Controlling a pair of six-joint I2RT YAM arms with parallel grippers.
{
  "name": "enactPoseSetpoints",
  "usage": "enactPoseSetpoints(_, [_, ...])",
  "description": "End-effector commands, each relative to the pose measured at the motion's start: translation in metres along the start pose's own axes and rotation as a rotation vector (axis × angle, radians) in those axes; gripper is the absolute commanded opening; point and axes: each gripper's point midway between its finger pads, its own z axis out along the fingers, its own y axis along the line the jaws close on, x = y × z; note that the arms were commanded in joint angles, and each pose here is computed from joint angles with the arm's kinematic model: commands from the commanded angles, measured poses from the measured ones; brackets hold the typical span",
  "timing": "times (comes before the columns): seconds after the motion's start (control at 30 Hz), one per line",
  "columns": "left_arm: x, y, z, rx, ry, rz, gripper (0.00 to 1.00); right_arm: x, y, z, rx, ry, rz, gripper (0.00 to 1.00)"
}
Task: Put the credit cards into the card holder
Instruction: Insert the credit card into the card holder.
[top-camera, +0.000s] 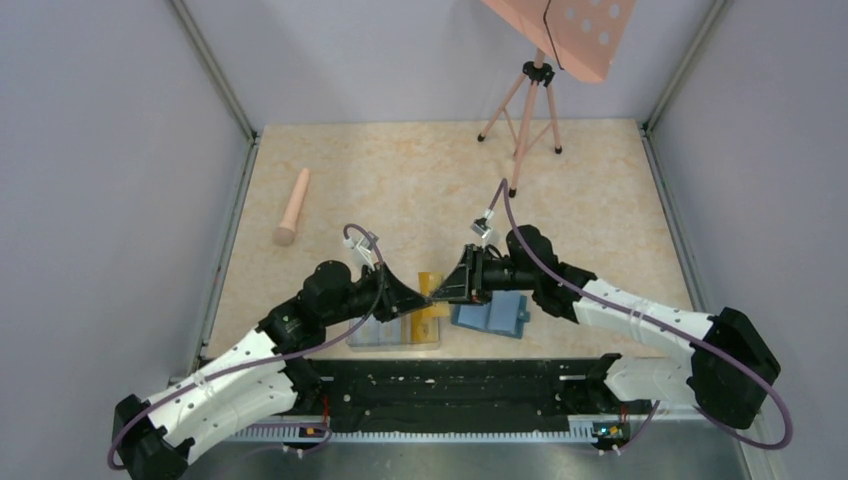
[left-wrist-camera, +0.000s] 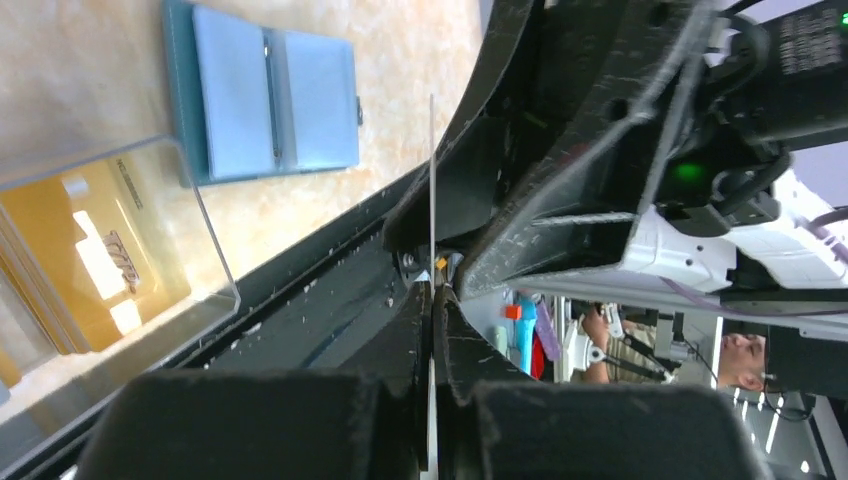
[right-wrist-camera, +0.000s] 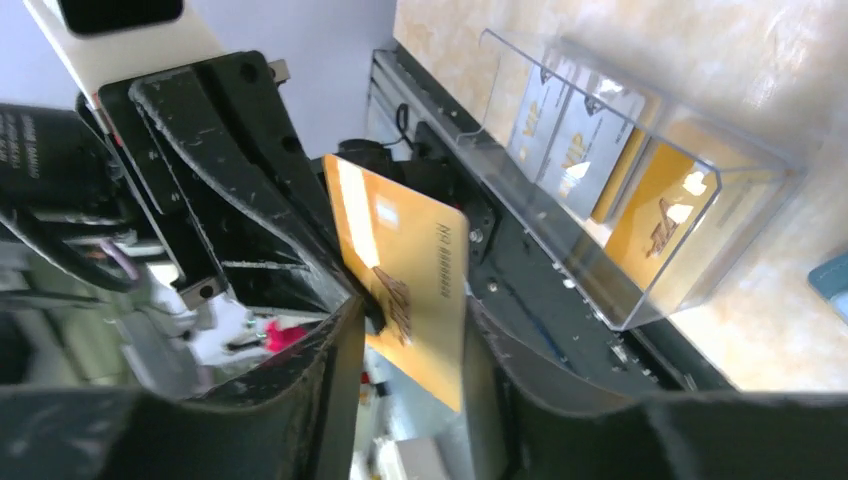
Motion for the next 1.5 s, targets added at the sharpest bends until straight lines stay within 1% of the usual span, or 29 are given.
enactPoseSetpoints(0.0, [-0.004,-0.024,0.001,0.108,0.007,-0.01,0.0,-0.009,0.034,0.0,-0.148,-0.01,-0.005,0.26])
enactPoseSetpoints(0.07, [-0.003,-0.019,0.003,0.091,0.013,-0.028,0.0,-0.01,0.034,0.0,-0.142,-0.014,0.002,0.08])
enactPoseSetpoints(0.1, [-0.003,-0.016,0.004,0.083,0.016,-0.037,0.0,-0.011,0.034,0.0,-0.14,-0.017,0.003,0.02])
enactPoseSetpoints(0.13, [-0.003,-0.013,0.005,0.074,0.017,-0.046,0.0,-0.011,0.034,-0.001,-0.135,-0.019,0.007,0.0])
enactPoseSetpoints(0.27, [-0.002,-0.004,0.009,0.045,0.024,-0.069,0.0,-0.014,0.029,-0.003,-0.092,-0.04,0.012,0.0])
enactPoseSetpoints(0.33, [-0.002,-0.001,0.009,0.035,0.026,-0.07,0.04,-0.015,0.026,-0.005,-0.068,-0.052,0.015,0.0])
enactPoseSetpoints(0.37, [-0.002,0.0,0.01,0.027,0.027,-0.071,0.1,-0.017,0.025,-0.006,-0.057,-0.058,0.017,0.0])
enactPoseSetpoints(0.4, [-0.002,0.001,0.01,0.017,0.027,-0.071,0.18,-0.018,0.023,-0.007,-0.042,-0.064,0.019,0.0])
enactPoseSetpoints(0.43, [-0.003,0.004,0.01,0.002,0.025,-0.072,0.34,-0.02,0.019,-0.008,-0.016,-0.071,0.021,0.0])
enactPoseSetpoints(0.47, [-0.004,0.007,0.01,-0.014,0.024,-0.07,0.46,-0.019,0.012,-0.008,0.025,-0.073,0.024,0.0])
enactPoseSetpoints(0.5, [-0.004,0.009,0.01,-0.031,0.023,-0.066,0.55,-0.02,0.009,-0.01,0.052,-0.074,0.019,0.0])
enactPoseSetpoints(0.57, [-0.006,0.016,0.01,-0.079,0.019,-0.053,0.66,-0.022,0.003,-0.012,0.1,-0.084,0.016,0.0])
enactPoseSetpoints(0.63, [-0.009,0.024,0.01,-0.145,0.02,-0.032,0.7,-0.025,-0.004,-0.017,0.15,-0.098,0.006,0.0])
enactPoseSetpoints(0.7, [-0.011,0.034,0.011,-0.227,0.031,-0.008,0.72,-0.028,-0.016,-0.022,0.225,-0.114,-0.005,0.0])
enactPoseSetpoints(0.87, [-0.017,0.043,0.023,-0.343,0.094,0.075,0.72,-0.03,-0.043,-0.037,0.352,-0.118,-0.022,0.0])
enactPoseSetpoints(1.0, [-0.027,0.037,0.041,-0.392,0.154,0.144,0.67,-0.039,-0.063,-0.056,0.386,-0.159,-0.018,0.0])
enactPoseSetpoints(1.13, [-0.03,0.04,0.069,-0.427,0.231,0.163,0.62,-0.044,-0.089,-0.076,0.414,-0.193,-0.015,0.0])
enactPoseSetpoints(1.2, [-0.033,0.041,0.084,-0.431,0.248,0.167,0.57,-0.045,-0.102,-0.084,0.429,-0.206,-0.016,0.0])
enactPoseSetpoints(1.23, [-0.034,0.043,0.092,-0.438,0.253,0.166,0.56,-0.046,-0.108,-0.088,0.439,-0.212,-0.013,0.0])
enactPoseSetpoints(1.37, [-0.036,0.057,0.116,-0.483,0.271,0.155,0.54,-0.045,-0.128,-0.09,0.459,-0.222,-0.017,0.0])
enactPoseSetpoints(1.47, [-0.03,0.071,0.131,-0.524,0.301,0.16,0.53,-0.04,-0.139,-0.084,0.456,-0.2,-0.008,0.0])
